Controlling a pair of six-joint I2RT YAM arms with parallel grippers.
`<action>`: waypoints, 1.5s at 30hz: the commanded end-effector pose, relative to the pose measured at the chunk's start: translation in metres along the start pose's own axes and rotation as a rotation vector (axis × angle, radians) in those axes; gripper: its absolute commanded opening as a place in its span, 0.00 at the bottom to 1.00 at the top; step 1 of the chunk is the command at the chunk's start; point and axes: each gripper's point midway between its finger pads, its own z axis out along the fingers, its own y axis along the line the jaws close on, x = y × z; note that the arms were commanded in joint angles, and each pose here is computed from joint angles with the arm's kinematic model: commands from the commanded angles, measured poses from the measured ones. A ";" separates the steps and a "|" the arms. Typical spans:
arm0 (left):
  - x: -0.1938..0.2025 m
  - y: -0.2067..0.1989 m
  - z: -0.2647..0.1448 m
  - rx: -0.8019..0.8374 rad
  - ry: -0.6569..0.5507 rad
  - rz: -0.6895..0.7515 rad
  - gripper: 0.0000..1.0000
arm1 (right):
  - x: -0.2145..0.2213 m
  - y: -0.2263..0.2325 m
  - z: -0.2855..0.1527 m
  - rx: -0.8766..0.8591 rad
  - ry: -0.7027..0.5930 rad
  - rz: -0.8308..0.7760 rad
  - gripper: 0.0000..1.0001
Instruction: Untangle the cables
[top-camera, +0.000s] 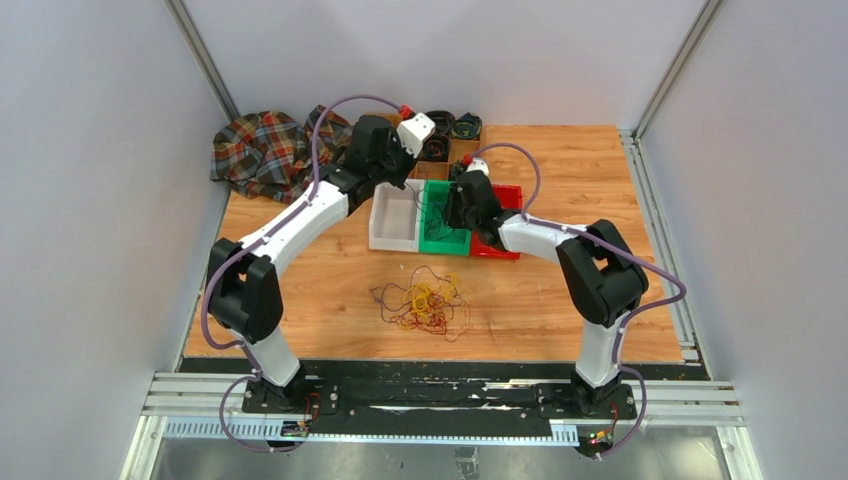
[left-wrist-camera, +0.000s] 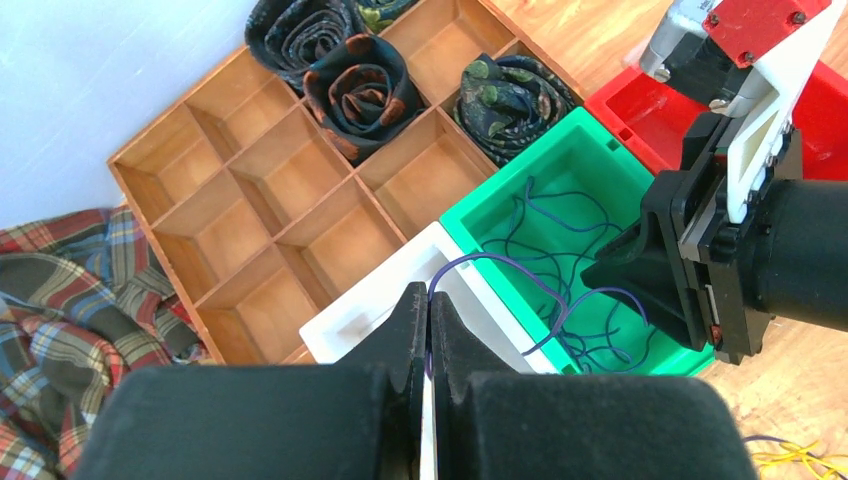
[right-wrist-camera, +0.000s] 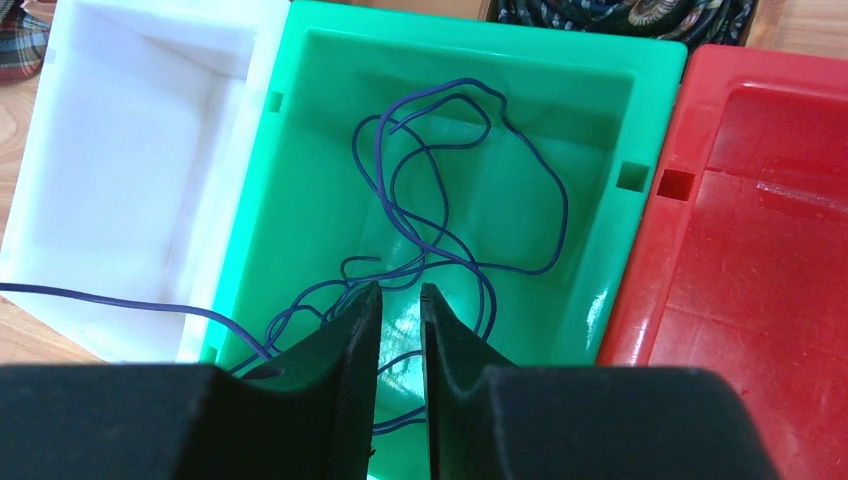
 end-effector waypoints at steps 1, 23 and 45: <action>-0.009 -0.004 0.008 0.023 -0.017 -0.018 0.00 | 0.001 0.010 0.003 -0.028 -0.004 0.023 0.20; -0.004 -0.046 0.049 0.085 -0.001 0.057 0.00 | -0.031 -0.015 -0.120 -0.105 -0.111 0.103 0.50; 0.075 -0.075 0.128 0.083 0.112 0.231 0.01 | -0.030 -0.073 -0.203 0.066 -0.256 0.100 0.49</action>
